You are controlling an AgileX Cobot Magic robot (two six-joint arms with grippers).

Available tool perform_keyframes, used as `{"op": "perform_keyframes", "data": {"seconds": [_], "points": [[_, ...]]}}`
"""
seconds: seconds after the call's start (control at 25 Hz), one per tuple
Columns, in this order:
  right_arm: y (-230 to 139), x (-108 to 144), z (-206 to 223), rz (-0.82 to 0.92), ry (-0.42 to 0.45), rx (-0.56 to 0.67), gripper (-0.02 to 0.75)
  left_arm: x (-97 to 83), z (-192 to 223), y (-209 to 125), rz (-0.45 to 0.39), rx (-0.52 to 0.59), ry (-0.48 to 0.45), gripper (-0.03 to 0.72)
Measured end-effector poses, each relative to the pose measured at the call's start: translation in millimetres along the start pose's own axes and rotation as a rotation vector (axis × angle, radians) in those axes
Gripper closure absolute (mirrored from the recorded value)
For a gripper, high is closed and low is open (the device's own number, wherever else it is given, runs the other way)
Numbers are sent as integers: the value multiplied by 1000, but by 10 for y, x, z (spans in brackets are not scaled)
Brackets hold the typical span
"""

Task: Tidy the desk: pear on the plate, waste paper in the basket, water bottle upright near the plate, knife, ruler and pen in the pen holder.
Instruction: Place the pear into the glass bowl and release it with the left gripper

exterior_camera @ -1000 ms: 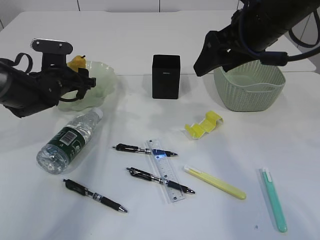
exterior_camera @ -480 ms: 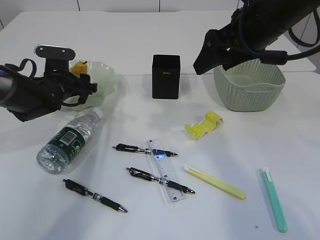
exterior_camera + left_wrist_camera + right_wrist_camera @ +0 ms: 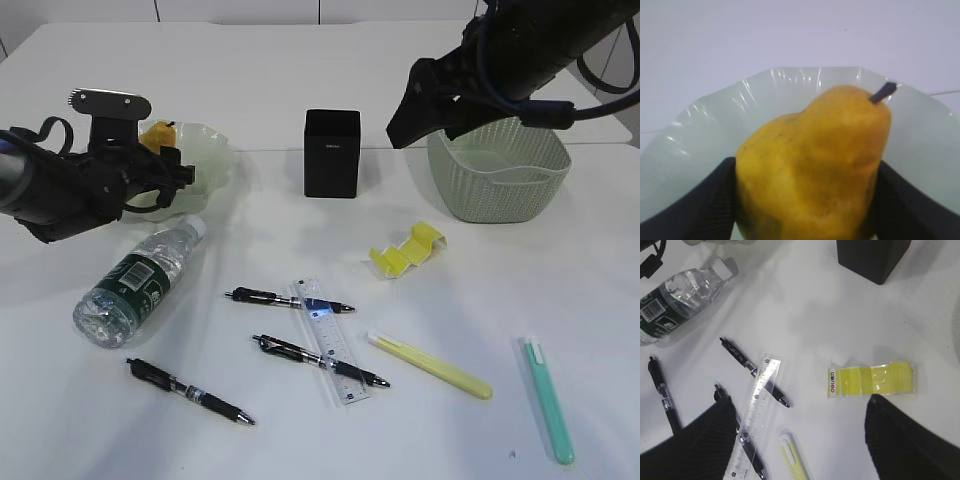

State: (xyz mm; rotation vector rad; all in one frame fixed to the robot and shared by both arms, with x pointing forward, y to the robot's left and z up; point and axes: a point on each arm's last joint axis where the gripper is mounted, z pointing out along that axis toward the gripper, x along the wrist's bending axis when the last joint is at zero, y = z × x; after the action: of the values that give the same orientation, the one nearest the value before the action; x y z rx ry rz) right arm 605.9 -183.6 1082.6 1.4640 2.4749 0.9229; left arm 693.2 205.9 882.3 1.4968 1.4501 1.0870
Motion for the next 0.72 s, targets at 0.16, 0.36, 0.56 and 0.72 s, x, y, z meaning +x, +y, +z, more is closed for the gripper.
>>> {"op": "perform_keyframes", "data": {"seconds": [0.16,0.36,0.56,0.72], "points": [[0,0,0,0,0,0,145,5,0,-2,-10,3,6,186],[1,0,0,0,0,-1,145,6,0,-3,-11,3,7,183],[1,0,0,0,0,-1,145,7,0,-3,-13,3,8,183],[1,0,0,-2,0,-1,145,7,0,-3,-13,3,8,181]]}}
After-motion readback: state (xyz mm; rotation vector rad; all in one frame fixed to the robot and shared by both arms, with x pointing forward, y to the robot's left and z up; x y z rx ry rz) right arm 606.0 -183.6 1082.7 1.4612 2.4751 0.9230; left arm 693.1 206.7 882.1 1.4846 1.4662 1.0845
